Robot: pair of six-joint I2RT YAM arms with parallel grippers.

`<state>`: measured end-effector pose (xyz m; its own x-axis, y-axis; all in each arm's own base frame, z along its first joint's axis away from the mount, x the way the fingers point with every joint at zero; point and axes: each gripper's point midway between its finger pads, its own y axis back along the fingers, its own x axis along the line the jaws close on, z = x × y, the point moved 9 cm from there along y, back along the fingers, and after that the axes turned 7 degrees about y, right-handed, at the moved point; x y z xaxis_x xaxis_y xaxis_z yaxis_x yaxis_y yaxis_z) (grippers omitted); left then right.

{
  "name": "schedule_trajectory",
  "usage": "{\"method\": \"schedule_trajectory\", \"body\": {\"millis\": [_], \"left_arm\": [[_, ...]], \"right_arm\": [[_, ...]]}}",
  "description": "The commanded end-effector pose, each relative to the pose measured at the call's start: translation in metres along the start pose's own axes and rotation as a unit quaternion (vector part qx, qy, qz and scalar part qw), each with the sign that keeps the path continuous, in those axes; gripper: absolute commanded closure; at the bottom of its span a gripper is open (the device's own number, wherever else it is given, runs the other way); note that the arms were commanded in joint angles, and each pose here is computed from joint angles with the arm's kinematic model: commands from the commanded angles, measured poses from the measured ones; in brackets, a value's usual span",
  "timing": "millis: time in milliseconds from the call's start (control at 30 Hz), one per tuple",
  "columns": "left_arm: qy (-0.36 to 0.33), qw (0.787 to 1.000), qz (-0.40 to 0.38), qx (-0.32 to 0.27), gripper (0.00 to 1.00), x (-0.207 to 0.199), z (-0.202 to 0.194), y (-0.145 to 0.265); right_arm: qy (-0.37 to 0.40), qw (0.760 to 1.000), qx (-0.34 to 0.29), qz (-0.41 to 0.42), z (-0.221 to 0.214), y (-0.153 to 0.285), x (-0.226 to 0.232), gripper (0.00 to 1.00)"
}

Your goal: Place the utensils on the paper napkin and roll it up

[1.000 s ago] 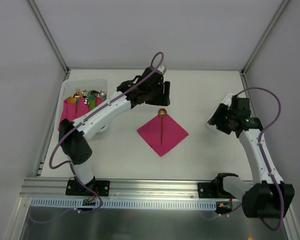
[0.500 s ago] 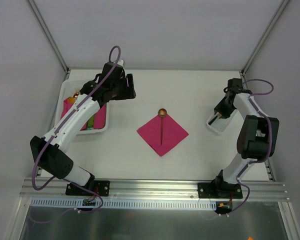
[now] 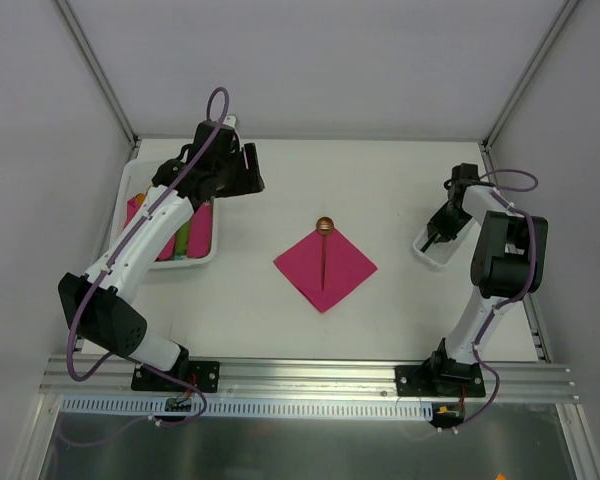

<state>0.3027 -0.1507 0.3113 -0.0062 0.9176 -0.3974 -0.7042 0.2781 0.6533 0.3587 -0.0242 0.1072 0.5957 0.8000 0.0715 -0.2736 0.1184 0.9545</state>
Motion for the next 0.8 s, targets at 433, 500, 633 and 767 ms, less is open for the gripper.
{"method": "schedule_trajectory", "body": {"millis": [433,500,633,767], "left_arm": [[0.0,1.0,-0.03,-0.004,0.36,-0.003,0.012,0.007],[-0.015,0.999,-0.032,-0.003,0.28,-0.002,0.011,0.008],[-0.059,0.997,-0.043,-0.005,0.02,0.0,0.012,0.011],[-0.097,0.991,-0.087,0.014,0.01,0.0,0.01,0.018]], "right_arm": [[0.119,0.992,0.006,0.028,0.015,0.032,-0.012,1.0],[0.142,0.99,-0.005,0.026,0.018,0.049,-0.014,1.0],[0.2,0.977,-0.038,0.059,0.009,0.102,-0.013,1.0],[0.274,0.948,-0.029,0.16,-0.034,0.135,0.025,1.0]]}}
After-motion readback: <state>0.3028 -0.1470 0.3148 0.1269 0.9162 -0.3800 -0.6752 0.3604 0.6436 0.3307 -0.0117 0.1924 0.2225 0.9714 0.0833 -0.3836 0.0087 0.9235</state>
